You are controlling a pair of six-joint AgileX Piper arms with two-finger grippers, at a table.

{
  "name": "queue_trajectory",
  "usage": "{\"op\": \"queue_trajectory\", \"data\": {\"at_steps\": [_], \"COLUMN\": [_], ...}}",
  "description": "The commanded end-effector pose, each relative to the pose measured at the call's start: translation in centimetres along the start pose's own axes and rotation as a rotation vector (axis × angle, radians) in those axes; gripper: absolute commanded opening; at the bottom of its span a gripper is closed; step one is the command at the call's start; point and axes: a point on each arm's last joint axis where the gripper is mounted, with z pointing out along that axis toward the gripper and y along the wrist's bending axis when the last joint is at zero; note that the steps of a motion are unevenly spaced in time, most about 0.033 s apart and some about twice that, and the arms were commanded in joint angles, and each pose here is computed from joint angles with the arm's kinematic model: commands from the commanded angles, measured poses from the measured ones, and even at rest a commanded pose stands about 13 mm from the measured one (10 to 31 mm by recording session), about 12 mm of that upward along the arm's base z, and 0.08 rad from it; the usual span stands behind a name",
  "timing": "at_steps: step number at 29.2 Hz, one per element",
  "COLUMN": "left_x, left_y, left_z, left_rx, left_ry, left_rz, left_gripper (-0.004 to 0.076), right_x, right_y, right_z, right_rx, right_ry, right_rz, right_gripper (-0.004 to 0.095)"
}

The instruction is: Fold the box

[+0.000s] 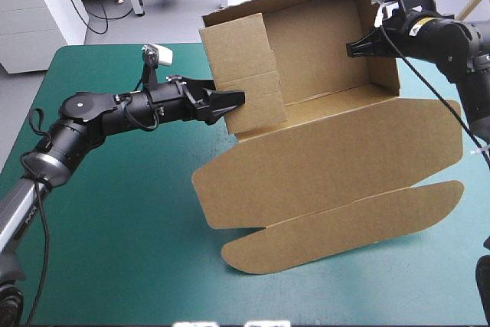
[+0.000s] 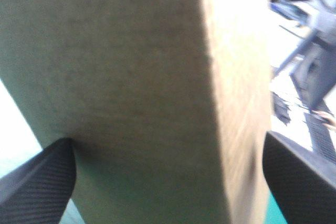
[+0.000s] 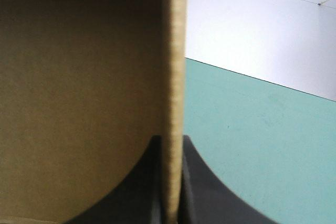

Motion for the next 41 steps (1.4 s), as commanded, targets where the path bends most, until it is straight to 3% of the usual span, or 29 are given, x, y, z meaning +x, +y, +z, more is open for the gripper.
{"op": "queue_trajectory", "data": {"at_steps": [1, 8, 15, 24, 28, 32, 41], "left_x": [-2.7, -3.5, -4.1, -4.0, -3.9, -3.7, -2.4], "left_y": [-2.5, -3.7, -4.9, -4.4, -4.3, -4.4, -3.3], "left_z": [-0.2, 0.9, 1.5, 2.1, 2.1, 2.2, 3.2], "left_rx": [-0.069, -0.226, -0.292, -0.31, -0.315, -0.318, -0.308], "left_ry": [-0.15, -0.235, -0.315, -0.317, -0.308, -0.28, -0.141], "left_rz": [-0.004, 0.028, 0.1, 0.097, 0.114, 0.158, 0.165], "left_gripper": [0.0679, 0.0587, 0.04, 0.036, 0.02, -0.001, -0.001], "right_x": [-2.0, -2.4, -2.6, -3.0, -3.0, -2.8, -1.3], "right_y": [0.1, -0.1, -0.1, 2.2, 4.1, 5.7, 8.4], "right_z": [-2.7, -2.8, -2.9, -2.3, -1.2, 0.3, 4.0], "right_rx": [0.018, 0.033, 0.031, 0.004, -0.019, -0.062, -0.124], "right_ry": [-0.165, -0.211, -0.234, -0.251, -0.23, -0.206, -0.07], "right_rz": [0.043, 0.081, 0.122, 0.112, 0.106, 0.126, 0.132], "right_gripper": [-0.0011, -0.0011, -0.0011, -0.0011, -0.0011, -0.0011, -0.0012]}}
